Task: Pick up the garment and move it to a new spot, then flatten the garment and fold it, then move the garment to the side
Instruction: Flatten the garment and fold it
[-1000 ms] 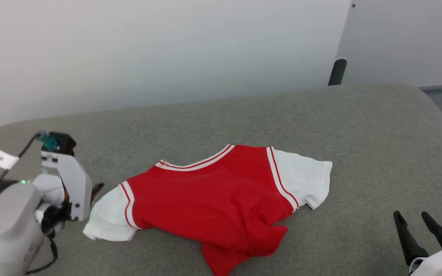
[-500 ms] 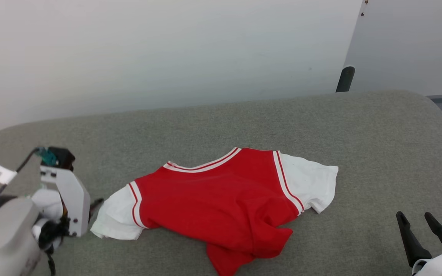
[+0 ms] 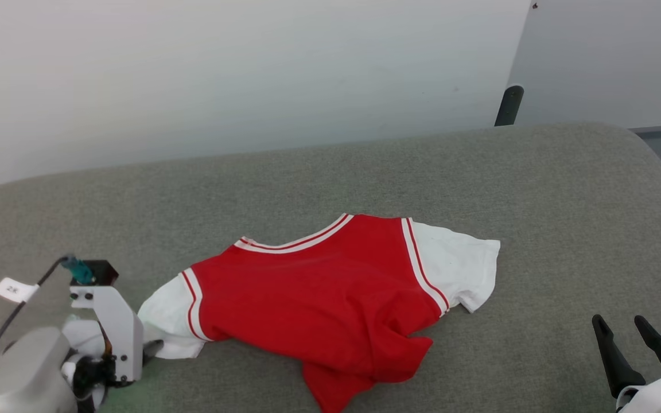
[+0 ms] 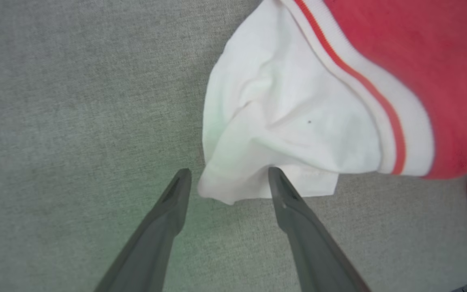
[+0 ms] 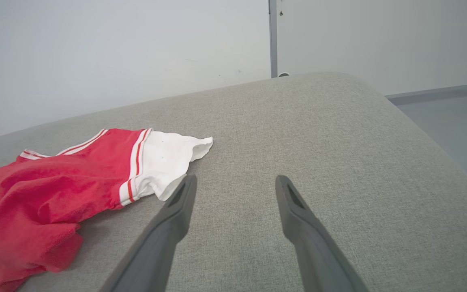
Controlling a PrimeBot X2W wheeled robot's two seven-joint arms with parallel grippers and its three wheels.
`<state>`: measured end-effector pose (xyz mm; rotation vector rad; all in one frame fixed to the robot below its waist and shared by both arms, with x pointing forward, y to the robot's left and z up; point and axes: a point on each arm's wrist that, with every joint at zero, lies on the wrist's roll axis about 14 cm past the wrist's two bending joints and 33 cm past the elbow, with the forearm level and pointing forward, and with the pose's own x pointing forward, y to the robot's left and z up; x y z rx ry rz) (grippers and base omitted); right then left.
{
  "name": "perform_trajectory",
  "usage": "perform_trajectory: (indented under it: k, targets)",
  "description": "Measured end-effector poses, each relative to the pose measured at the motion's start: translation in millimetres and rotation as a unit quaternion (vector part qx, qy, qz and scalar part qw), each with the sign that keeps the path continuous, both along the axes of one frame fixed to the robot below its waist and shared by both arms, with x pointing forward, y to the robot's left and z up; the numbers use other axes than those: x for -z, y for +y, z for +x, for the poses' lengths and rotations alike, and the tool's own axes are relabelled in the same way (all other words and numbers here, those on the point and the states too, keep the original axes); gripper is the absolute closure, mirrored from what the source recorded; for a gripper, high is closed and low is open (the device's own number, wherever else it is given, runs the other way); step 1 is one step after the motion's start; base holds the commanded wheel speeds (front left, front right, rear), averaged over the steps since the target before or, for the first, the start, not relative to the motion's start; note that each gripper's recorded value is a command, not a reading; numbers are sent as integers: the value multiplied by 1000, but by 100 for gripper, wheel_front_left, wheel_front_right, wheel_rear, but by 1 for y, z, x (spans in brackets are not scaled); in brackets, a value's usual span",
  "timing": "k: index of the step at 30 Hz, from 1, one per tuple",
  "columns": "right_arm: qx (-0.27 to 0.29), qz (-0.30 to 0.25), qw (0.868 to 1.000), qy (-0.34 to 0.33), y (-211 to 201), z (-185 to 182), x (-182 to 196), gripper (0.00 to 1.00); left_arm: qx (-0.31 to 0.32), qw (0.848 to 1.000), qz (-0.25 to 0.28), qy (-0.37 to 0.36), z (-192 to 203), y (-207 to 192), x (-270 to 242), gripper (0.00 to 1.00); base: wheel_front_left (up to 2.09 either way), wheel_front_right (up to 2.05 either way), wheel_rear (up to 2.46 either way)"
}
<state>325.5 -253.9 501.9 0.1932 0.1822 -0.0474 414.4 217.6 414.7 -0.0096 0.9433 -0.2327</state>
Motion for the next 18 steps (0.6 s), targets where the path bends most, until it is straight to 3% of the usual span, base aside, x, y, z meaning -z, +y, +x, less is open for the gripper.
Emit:
perform_trajectory:
  k: [1, 2, 3, 11, 18]
  targets:
    - [0, 0, 1000, 1, 0, 0, 0, 0, -2, 1000, -3, 3, -1, -1, 2, 59, 0, 0, 0]
    - [1, 0, 1000, 2, -1, 0, 1, 0, -2, 1000, -5, 7, -2, -3, 5, 94, 0, 0, 0]
    - [1, -1, 1000, 2, -1, -1, 1, 0, 0, 1000, -5, 9, -2, -5, 6, 100, 0, 0, 0]
    - [2, -3, 1000, 2, -2, -1, 0, 0, 5, 1000, -4, -3, 1, -7, 3, 100, 0, 0, 0]
    - [0, -3, 1000, 0, -1, -1, -1, 0, 51, 997, 29, -54, 19, -11, -26, 100, 0, 0, 0]
